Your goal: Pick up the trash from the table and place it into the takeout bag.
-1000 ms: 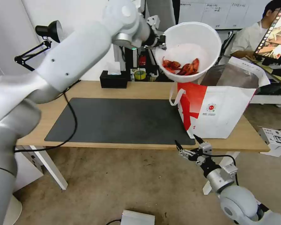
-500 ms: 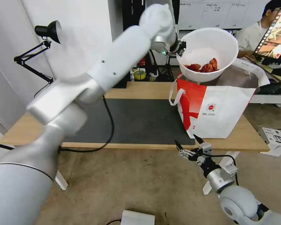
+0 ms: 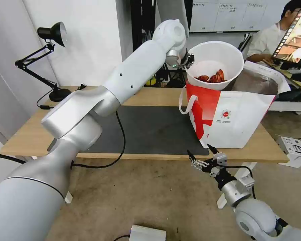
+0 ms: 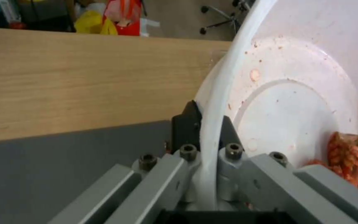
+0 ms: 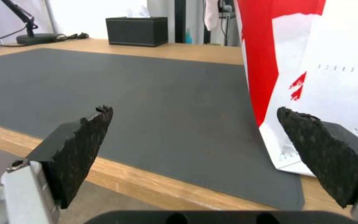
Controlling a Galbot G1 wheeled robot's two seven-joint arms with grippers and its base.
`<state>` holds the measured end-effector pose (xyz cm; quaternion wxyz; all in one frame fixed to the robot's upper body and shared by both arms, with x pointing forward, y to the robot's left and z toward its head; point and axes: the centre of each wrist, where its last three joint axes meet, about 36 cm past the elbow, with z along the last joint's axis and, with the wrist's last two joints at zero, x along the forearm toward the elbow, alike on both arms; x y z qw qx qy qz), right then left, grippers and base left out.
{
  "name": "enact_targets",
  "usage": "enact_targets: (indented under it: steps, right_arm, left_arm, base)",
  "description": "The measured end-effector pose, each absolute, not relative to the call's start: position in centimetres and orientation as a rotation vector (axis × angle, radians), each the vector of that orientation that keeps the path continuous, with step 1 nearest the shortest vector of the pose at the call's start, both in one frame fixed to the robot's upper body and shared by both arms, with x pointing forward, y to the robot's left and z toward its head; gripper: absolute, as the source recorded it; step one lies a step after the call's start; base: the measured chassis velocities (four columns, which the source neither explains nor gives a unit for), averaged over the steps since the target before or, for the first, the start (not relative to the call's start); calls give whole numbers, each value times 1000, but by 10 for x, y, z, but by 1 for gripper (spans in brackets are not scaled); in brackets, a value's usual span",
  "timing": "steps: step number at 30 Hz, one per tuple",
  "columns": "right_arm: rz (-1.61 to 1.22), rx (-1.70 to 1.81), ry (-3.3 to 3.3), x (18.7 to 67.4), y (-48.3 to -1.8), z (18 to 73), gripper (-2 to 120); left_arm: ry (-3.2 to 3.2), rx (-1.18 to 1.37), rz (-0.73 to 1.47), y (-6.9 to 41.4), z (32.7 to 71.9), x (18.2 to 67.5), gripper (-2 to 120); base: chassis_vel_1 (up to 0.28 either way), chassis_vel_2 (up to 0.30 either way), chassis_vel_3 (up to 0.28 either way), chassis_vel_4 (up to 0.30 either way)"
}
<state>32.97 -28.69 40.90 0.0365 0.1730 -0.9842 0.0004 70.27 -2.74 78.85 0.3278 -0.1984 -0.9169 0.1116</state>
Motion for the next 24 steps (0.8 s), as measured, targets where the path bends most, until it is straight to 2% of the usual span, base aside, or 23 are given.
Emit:
enact_targets:
  steps: [8, 24]
  right_arm:
    - [1, 531, -3022, 330, -287, 409, 100]
    - [1, 531, -3022, 330, -287, 409, 100]
  left_arm:
    - [-2440, -609, 322, -31, 799, 694, 0]
    - [-2538, -499, -2, -55, 771, 681, 0]
  base:
    - [0, 0, 0, 0]
    - [0, 0, 0, 0]
